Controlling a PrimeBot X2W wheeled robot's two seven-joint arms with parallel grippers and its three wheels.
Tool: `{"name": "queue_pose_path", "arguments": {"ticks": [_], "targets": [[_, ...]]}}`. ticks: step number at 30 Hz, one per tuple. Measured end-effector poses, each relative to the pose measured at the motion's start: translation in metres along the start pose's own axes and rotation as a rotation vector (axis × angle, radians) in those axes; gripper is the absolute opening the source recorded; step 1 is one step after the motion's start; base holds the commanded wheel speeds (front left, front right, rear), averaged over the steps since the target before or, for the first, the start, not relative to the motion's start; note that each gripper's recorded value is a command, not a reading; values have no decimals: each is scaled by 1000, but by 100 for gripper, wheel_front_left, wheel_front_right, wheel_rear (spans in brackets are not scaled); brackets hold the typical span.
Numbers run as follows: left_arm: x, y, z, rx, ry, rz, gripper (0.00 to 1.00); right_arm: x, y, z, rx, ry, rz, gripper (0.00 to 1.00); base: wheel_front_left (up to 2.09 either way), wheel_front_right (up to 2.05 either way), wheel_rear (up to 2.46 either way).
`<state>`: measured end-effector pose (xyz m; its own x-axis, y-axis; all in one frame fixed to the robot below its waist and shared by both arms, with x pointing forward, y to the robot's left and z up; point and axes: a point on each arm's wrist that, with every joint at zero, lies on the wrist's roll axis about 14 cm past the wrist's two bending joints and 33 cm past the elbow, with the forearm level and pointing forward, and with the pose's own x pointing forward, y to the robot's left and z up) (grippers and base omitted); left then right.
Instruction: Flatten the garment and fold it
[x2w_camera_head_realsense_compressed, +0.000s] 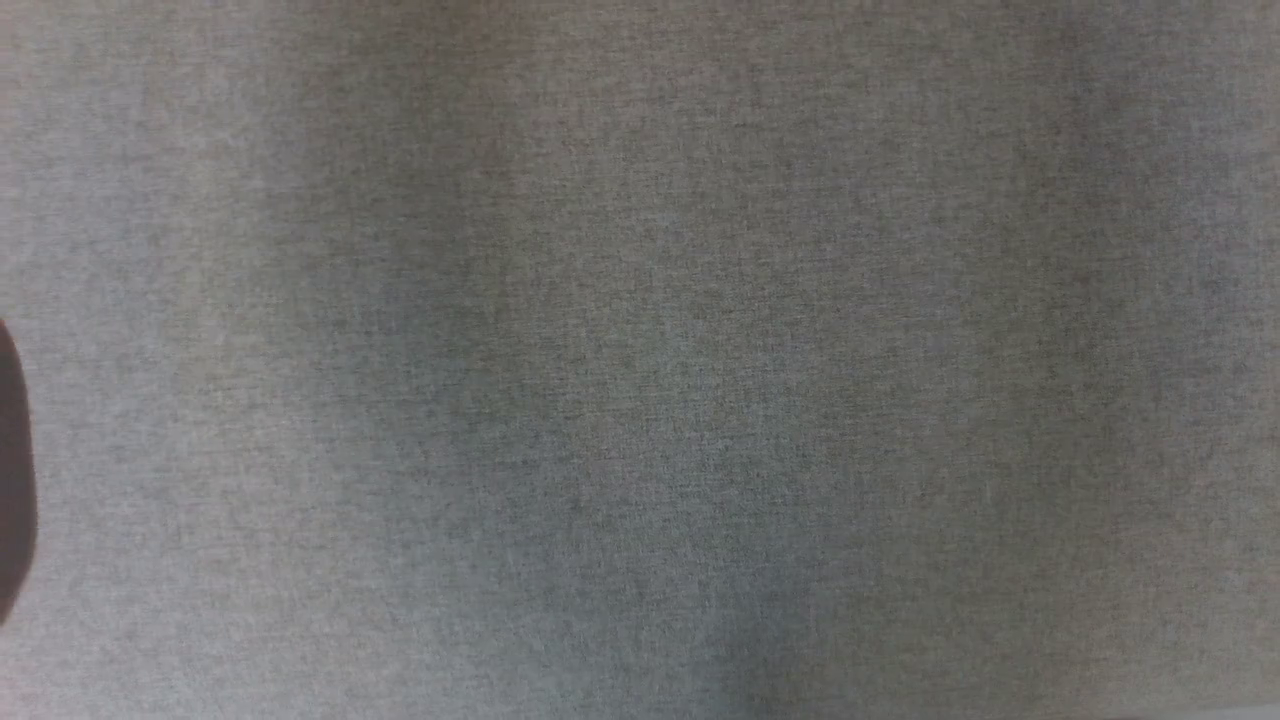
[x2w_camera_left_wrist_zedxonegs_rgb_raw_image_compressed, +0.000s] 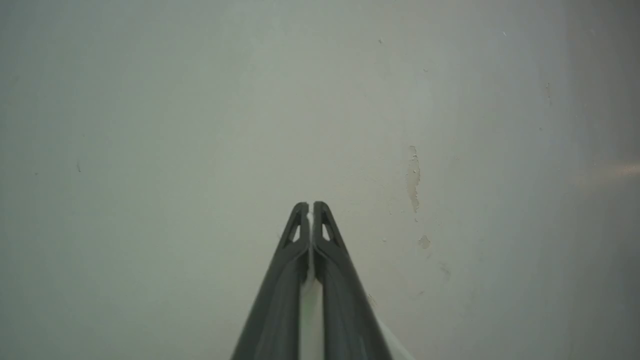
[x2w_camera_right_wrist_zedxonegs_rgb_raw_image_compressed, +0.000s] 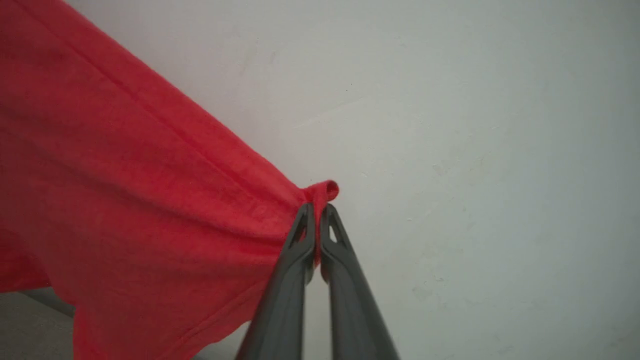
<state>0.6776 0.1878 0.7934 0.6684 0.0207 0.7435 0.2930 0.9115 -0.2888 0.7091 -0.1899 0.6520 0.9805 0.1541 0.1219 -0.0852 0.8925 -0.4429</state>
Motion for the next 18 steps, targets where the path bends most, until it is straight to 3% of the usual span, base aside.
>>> {"name": "queue_pose_path", "arguments": {"ticks": [3,6,10,18], "targets": [[-17,13,-21,31,84,14,0,-3,10,-10,12,17,23,0,0,0,0],[-54,31,-54,75,225,44,0,-15,31,-43,37,101,73,0,0,0,0],[-117,46,-91,194,449,22,0,-45,60,-86,91,221,146,0,0,0,0],[-264,64,-109,248,862,54,0,-122,101,-125,236,367,244,0,0,0,0]]}}
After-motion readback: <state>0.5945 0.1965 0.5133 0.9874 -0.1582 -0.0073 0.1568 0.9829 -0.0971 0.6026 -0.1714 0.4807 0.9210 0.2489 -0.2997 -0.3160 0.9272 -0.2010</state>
